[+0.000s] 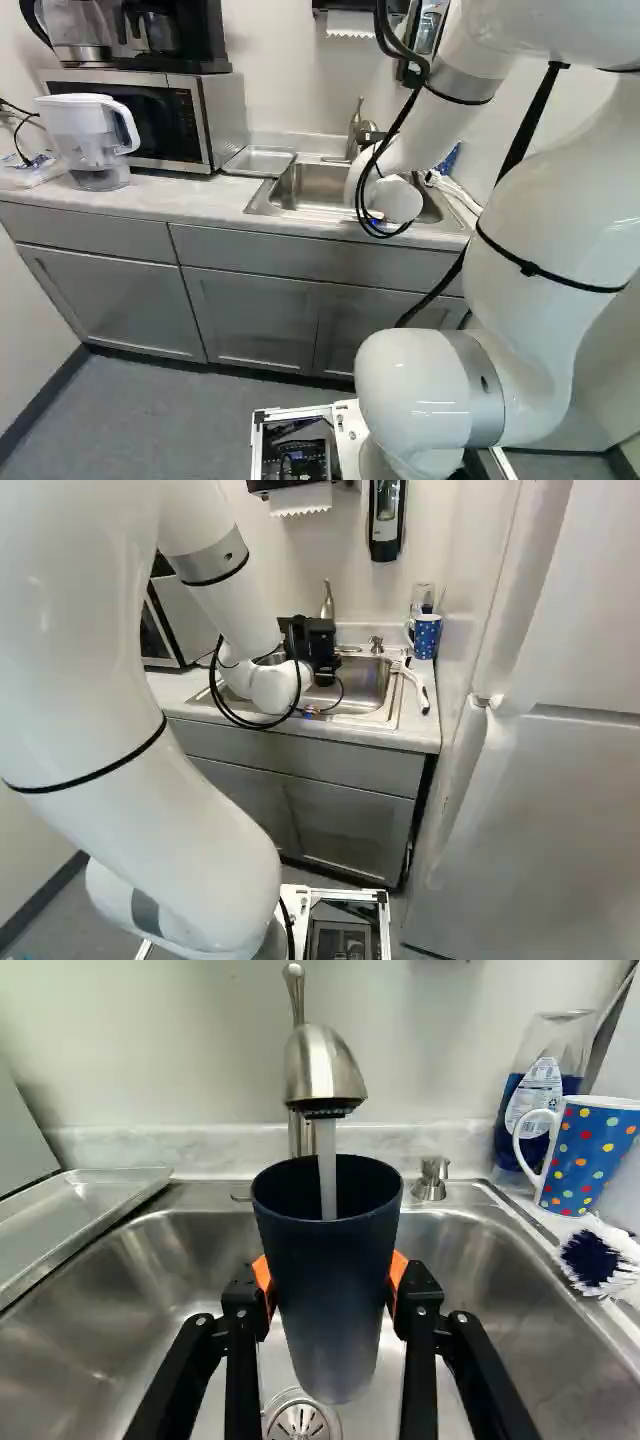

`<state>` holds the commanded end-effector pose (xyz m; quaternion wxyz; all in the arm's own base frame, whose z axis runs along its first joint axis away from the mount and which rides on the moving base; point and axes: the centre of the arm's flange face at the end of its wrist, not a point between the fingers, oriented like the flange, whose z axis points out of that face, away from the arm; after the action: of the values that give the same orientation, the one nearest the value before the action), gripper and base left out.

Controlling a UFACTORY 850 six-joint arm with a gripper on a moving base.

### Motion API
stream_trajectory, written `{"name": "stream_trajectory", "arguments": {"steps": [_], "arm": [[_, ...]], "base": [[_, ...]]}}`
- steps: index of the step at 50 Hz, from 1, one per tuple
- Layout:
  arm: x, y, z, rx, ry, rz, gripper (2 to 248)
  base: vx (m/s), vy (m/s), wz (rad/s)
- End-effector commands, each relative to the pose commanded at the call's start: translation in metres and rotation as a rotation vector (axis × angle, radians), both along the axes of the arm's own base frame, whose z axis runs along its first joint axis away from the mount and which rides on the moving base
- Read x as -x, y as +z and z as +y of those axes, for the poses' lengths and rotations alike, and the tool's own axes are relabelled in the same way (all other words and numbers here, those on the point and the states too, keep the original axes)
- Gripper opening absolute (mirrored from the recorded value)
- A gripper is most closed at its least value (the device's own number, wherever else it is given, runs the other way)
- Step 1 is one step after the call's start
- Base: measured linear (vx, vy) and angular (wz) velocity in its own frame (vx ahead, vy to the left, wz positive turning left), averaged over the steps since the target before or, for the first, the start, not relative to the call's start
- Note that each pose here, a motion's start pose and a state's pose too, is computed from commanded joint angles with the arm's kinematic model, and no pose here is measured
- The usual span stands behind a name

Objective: Rinse the cup and place it in the tray

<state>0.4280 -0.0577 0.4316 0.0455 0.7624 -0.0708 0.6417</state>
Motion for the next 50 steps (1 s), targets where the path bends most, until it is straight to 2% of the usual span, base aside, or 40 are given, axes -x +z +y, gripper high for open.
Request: {"name": "stream_trajectory", "arguments": {"steps": [50], "arm": [[0.0,0.0,0.0,0.0,0.0,0.0,125]], "base": [[0.0,0.0,0.0]]}}
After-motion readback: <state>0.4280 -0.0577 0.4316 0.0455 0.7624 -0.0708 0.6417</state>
